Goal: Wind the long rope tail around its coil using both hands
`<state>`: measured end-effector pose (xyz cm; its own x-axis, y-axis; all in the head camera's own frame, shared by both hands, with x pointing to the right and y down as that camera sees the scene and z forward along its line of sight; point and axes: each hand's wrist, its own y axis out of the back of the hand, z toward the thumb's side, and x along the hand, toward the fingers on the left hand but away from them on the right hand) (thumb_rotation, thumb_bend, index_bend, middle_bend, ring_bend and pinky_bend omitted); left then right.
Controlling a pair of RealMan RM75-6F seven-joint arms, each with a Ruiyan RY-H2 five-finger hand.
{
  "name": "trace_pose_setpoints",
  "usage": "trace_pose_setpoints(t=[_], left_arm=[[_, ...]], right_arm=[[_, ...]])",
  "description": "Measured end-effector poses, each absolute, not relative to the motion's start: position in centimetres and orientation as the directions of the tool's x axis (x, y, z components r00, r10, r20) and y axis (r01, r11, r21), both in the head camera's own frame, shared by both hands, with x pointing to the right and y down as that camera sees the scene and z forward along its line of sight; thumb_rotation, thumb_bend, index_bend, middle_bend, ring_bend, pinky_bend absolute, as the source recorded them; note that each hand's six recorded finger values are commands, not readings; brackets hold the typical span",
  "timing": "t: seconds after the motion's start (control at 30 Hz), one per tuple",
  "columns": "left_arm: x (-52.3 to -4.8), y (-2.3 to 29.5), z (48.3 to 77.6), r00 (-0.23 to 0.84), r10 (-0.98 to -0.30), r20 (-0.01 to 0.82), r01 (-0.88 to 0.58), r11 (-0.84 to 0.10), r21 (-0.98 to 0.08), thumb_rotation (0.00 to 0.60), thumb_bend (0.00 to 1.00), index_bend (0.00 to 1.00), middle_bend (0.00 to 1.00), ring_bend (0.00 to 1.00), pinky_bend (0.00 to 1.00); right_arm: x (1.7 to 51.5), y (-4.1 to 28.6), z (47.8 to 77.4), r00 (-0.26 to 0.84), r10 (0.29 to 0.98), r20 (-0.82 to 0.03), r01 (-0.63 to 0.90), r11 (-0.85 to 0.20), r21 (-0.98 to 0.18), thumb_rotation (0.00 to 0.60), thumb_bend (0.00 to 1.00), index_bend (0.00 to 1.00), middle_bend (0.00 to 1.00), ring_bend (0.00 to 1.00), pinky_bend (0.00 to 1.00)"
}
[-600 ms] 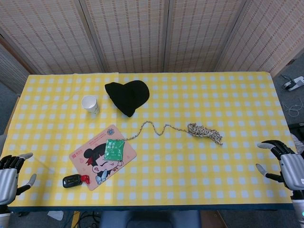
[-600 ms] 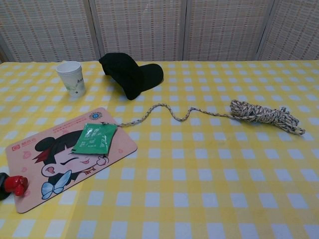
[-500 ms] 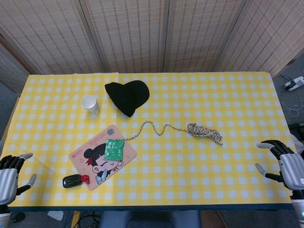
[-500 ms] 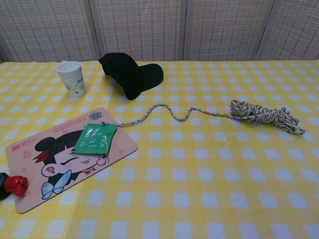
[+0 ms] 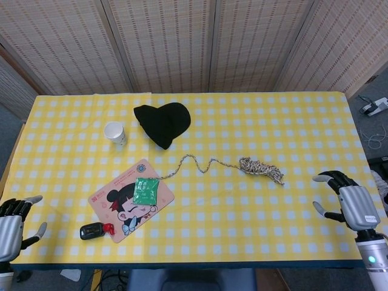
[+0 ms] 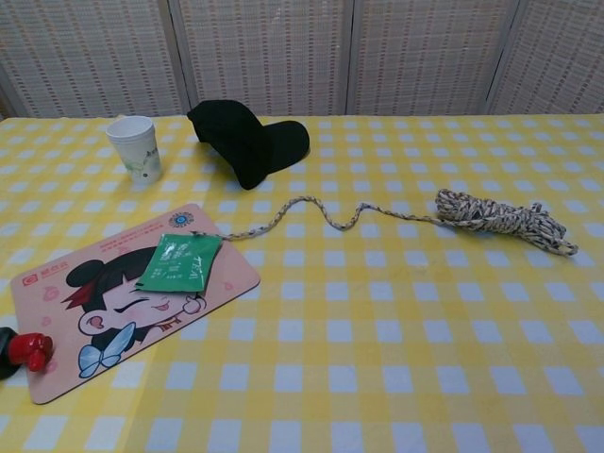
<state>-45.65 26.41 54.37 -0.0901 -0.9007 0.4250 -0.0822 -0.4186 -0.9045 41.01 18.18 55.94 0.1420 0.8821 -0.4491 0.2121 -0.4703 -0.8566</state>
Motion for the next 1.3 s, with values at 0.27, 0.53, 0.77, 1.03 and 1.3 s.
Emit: trace_pose_setpoints(t=[0.27,0.53,0.77,1.03,1.3], left_arm=[[-45.9,26.7,54.2,-0.094,-0.901,0.423,-0.088,-0.415,-0.905,0.600,0.32,0.30,0.28,0.24,0.13],[-46.3,26.9,54.0,-0.100,-0.901,0.423,-0.085,-0.416,-0.905,0.600,0.32,0.30,0.29,0.24,0.13],[-46.2,26.9,54.0,-0.098,-0.899,0.426,-0.085,-0.419,-0.904,0.600,0.32,0.30,0.28,0.24,0.13],[-45.9,26.8,54.2,-0.087,-0.899,0.430,-0.085,-0.423,-0.902,0.600,0.32,0.30,0.28,0.24,0.13],[-46.0,26.9,54.4,-0.092,-0.895,0.437,-0.086,-0.430,-0.899,0.600,0.32,0.30,0.28,0.24,0.13]], right_arm=[[36.4,14.8,59.0,0.198,0.841,-0.503,0.107,-0.529,-0.842,0.600,0.21,0.31,0.28,0.18,0.32],[32.4,12.4,63.0,0.216,0.800,-0.560,0.058,-0.583,-0.811,0.600,0.21,0.31,0.28,0.18,0.32],[32.0,11.3,66.6,0.166,0.768,-0.619,0.015,-0.630,-0.777,0.600,0.17,0.31,0.26,0.17,0.32],[31.3,10.0,70.4,0.103,0.739,-0.666,-0.030,-0.667,-0.745,0.600,0.15,0.24,0.19,0.11,0.27],[29.9,9.2,73.6,0.065,0.718,-0.693,-0.057,-0.690,-0.721,0.600,0.16,0.24,0.19,0.11,0.27]])
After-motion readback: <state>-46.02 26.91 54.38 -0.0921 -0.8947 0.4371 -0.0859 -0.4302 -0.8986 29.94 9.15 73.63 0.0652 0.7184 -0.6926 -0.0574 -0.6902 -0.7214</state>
